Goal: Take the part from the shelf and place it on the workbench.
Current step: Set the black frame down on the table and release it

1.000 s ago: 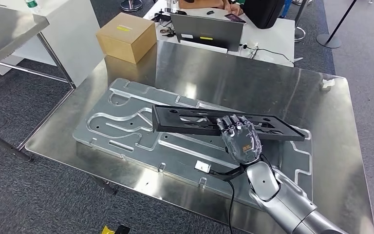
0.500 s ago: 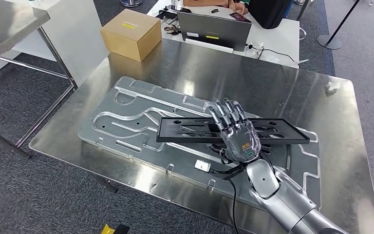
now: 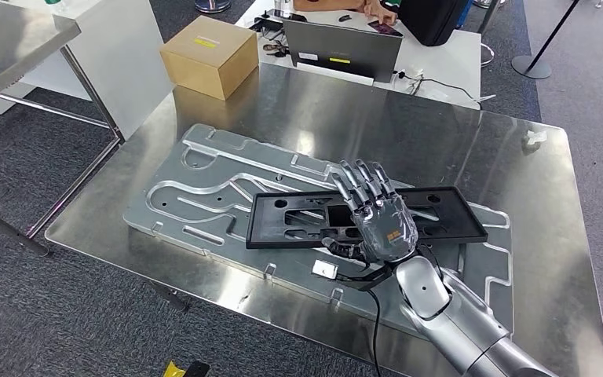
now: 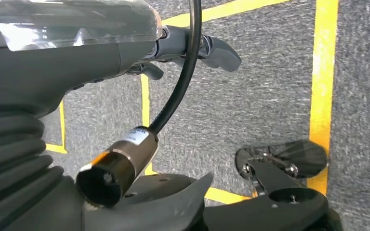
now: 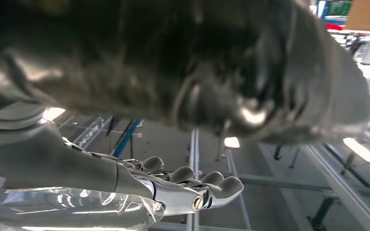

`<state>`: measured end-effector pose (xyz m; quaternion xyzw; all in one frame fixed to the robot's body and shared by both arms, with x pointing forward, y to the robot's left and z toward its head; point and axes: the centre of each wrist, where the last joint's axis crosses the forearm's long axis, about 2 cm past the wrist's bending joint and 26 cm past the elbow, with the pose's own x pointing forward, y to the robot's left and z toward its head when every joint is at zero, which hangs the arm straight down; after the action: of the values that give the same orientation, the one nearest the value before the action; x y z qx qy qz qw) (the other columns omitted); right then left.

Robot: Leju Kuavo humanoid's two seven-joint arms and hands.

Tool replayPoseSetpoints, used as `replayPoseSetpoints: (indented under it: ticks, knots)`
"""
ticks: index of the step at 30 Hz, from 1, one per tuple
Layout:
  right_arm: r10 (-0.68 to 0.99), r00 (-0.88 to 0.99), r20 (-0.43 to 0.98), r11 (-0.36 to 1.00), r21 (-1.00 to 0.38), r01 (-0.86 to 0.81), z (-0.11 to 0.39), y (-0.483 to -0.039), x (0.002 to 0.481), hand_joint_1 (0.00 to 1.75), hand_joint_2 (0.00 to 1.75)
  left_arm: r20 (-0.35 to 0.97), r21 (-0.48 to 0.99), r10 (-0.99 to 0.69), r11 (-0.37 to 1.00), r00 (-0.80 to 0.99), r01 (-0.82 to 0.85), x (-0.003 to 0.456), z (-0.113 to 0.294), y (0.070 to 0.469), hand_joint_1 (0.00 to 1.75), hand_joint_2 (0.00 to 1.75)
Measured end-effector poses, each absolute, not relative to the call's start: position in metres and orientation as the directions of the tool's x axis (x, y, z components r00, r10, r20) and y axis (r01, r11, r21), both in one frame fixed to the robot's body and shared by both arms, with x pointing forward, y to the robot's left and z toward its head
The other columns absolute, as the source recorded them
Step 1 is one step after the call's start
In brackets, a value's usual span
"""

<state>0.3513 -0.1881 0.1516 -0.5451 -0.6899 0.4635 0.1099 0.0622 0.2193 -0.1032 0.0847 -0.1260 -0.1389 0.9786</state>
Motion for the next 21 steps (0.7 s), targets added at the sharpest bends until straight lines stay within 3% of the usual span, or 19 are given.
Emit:
replayPoseSetpoints:
  ticks: [21]
  knots:
    - [0.877, -0.364, -0.313, 0.005, -0.752, 0.659, 0.165, -0.193, 0.359, 0.00, 0.00, 0.233, 0.199, -0.291, 0.948, 0.928, 0.248, 0.063, -0.103, 0.219, 0.00, 0.00]
